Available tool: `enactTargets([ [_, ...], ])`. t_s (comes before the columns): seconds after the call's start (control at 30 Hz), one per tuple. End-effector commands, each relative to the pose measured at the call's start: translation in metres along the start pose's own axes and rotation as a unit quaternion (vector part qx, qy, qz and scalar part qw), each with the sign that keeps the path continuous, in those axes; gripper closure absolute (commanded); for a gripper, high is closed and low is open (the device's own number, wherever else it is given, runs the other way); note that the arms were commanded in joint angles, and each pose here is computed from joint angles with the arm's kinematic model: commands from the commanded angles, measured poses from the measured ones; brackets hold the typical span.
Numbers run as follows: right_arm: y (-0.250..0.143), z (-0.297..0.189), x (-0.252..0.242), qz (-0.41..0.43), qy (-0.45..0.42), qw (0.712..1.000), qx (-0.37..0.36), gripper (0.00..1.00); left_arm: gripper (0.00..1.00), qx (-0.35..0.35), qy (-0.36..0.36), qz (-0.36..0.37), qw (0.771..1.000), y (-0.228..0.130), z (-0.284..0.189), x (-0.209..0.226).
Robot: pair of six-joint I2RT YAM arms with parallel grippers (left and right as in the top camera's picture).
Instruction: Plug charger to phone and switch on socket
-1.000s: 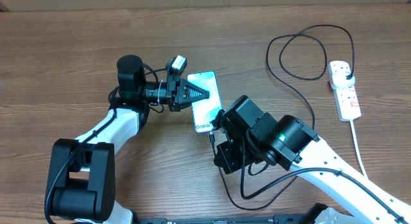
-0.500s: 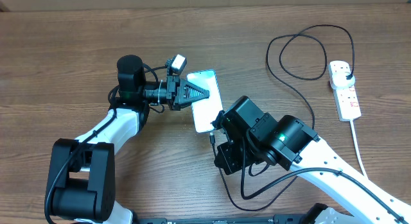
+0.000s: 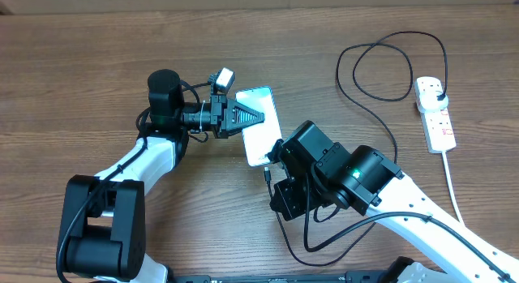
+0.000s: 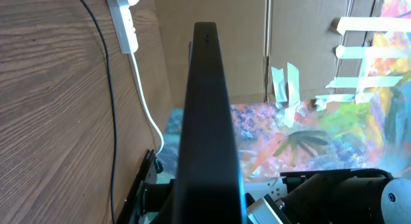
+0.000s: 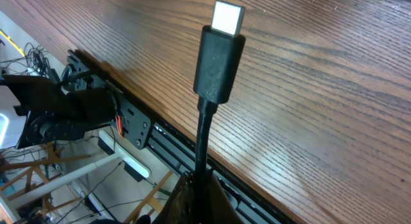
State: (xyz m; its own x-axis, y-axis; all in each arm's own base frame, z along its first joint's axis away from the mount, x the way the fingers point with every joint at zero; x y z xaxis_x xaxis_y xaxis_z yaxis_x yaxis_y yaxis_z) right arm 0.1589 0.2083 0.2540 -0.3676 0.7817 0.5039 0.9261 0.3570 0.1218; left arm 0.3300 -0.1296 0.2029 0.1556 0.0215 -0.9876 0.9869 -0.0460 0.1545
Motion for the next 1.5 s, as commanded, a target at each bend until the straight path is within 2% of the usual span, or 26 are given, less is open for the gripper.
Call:
enactTargets([
  [0.0,0.0001,-0.0002,0.0018,-0.006,0.004,1.0,-0.001,0.96,0.96,0.021,-0.011,0.029,0.999,0.0021,0.001,-0.0074],
  [1.47,0.0067,-0.0005,0.0004,-0.009,-0.012,1.0,-0.027,0.96,0.96,0.032,-0.016,0.026,0.999,0.0002,0.0009,-0.0081],
])
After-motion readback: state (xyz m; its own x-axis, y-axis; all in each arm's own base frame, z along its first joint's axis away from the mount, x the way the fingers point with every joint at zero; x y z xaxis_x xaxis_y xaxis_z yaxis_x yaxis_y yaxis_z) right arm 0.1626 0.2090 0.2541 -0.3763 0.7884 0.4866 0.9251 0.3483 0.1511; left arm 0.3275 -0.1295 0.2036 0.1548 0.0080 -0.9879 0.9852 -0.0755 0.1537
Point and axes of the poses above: each gripper's point midway between its finger pads, its own z axis out along the fingers, its own x axis along the line the jaws close on, y = z × x, the point moved 9 cm from there along -z, back along the fingers, and after that the axes turned 3 degrees about z, right-handed, at the moved point
